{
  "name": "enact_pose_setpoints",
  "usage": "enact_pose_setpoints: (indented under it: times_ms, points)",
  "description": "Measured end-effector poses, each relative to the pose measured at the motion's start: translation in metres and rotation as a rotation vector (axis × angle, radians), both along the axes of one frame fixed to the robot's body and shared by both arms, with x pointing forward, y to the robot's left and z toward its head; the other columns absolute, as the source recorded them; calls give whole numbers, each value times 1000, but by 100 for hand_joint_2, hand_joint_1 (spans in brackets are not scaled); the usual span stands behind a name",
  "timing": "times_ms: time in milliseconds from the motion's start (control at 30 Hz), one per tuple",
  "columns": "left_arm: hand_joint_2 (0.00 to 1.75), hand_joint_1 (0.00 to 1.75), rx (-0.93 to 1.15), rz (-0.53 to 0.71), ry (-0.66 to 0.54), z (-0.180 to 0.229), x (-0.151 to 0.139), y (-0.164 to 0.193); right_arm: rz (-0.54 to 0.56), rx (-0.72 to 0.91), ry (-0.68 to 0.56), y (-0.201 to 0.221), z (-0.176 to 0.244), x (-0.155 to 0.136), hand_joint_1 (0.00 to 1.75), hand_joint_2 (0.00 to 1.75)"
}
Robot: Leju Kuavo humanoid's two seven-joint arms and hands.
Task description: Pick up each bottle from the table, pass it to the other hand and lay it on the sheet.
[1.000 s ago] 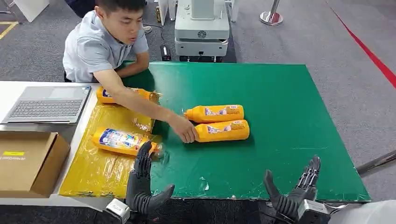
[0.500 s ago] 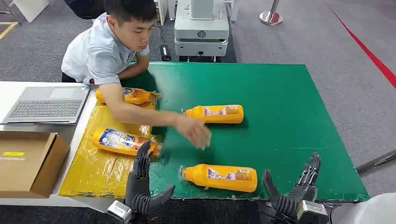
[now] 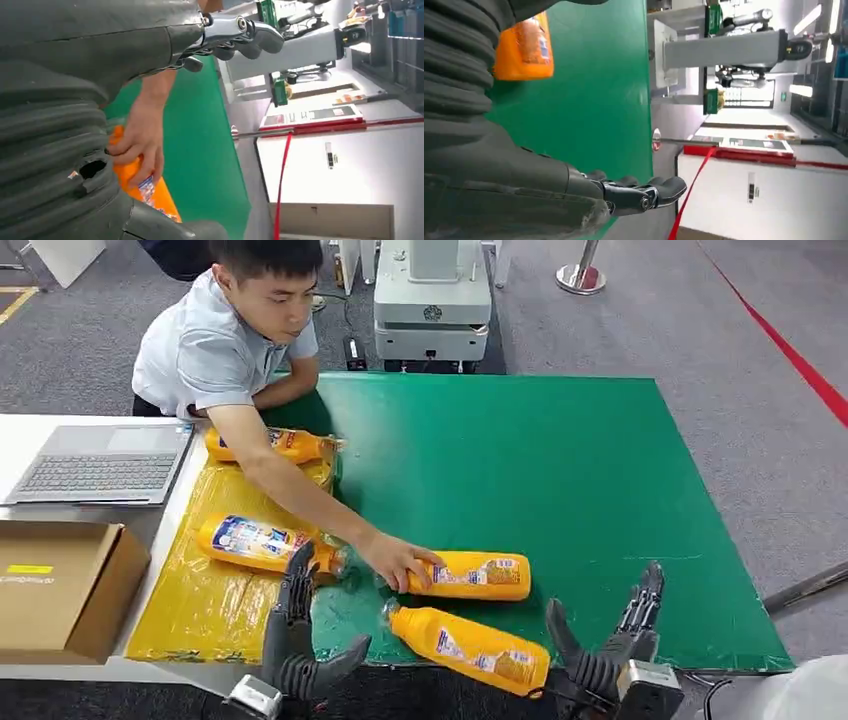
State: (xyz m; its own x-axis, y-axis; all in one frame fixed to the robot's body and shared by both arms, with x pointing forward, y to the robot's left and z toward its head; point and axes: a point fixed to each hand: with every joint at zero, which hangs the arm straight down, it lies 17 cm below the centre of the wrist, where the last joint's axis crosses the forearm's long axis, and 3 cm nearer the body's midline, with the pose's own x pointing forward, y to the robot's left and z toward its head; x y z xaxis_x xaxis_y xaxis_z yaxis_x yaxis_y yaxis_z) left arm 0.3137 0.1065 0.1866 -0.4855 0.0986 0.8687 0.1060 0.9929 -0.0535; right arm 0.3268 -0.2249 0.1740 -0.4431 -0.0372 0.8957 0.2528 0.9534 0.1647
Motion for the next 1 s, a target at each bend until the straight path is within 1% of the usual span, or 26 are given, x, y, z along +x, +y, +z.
enact_pose_setpoints:
  times_ms: [233, 467, 567, 1000]
  points:
    - [175, 0, 10, 0, -6, 1, 0, 1, 6, -45, 28, 6, -9, 4, 0, 175]
    - [175, 0, 35, 11, -23, 3, -1, 0, -34, -207, 19, 12, -12, 0, 0, 175]
    - [175, 0, 39, 9, -23, 2, -1, -1, -29, -253, 19, 16, -15, -2, 0, 175]
    - [175, 0, 54, 5, -13, -4, -1, -3, -3, -274, 63, 21, -29, 1, 0, 175]
